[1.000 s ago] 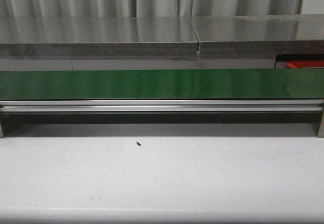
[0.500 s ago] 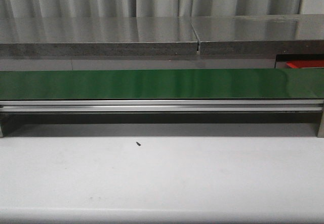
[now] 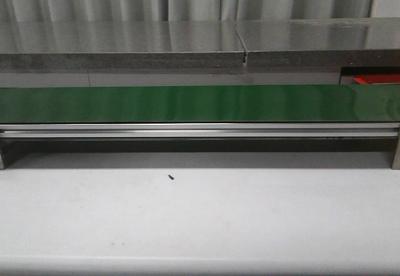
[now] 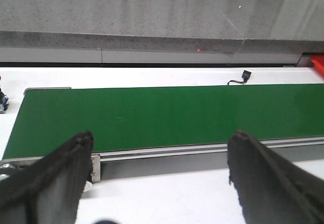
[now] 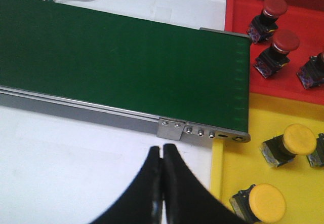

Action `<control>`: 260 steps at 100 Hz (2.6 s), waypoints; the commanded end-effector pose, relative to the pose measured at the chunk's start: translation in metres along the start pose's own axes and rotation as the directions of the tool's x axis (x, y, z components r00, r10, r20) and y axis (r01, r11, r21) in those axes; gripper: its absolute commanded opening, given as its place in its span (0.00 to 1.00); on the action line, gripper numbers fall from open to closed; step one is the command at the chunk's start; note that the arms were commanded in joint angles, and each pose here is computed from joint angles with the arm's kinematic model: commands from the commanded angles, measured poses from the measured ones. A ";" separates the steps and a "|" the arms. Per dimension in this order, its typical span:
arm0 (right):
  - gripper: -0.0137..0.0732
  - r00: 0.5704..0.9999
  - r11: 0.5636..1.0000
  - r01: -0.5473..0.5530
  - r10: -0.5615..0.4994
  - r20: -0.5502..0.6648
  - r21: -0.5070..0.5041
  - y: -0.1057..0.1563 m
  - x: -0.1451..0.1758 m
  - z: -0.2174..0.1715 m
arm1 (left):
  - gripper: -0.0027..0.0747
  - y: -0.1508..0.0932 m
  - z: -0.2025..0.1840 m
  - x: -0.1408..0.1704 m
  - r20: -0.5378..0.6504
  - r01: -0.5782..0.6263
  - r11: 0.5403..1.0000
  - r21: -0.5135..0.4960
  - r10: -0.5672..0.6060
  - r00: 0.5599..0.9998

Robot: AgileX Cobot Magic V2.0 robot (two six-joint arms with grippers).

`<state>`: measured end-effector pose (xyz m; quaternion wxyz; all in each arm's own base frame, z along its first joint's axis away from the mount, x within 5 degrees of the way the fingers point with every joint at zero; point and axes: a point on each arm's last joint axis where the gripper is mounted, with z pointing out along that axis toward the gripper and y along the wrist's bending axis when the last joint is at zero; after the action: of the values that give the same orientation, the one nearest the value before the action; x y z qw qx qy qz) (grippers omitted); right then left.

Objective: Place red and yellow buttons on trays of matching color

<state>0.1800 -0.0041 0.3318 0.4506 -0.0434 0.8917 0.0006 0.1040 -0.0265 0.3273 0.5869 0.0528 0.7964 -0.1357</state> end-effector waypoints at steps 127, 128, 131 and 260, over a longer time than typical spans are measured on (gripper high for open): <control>0.02 0.996 1.000 0.010 -0.011 0.087 0.016 -0.001 -0.012 -0.006 | 0.63 0.214 0.268 -0.115 -0.216 0.253 0.886 -0.389 -0.354 0.910; 0.02 0.996 1.000 0.010 -0.011 0.087 0.016 -0.001 -0.012 -0.006 | 0.63 0.215 0.269 -0.114 -0.215 0.253 0.886 -0.389 -0.354 0.910; 0.02 0.996 1.000 0.010 -0.011 0.087 0.016 -0.001 -0.012 -0.006 | 0.63 0.216 0.271 -0.112 -0.219 0.252 0.885 -0.392 -0.355 0.909; 0.02 0.996 1.000 0.010 -0.011 0.087 0.016 -0.001 -0.012 -0.006 | 0.63 0.277 0.357 -0.047 -0.312 0.233 0.845 -0.481 -0.414 0.855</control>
<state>0.1800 -0.0041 0.3318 0.4506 -0.0434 0.8917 0.0006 0.5136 0.1413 0.1823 0.3015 -0.1869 0.9336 -0.0499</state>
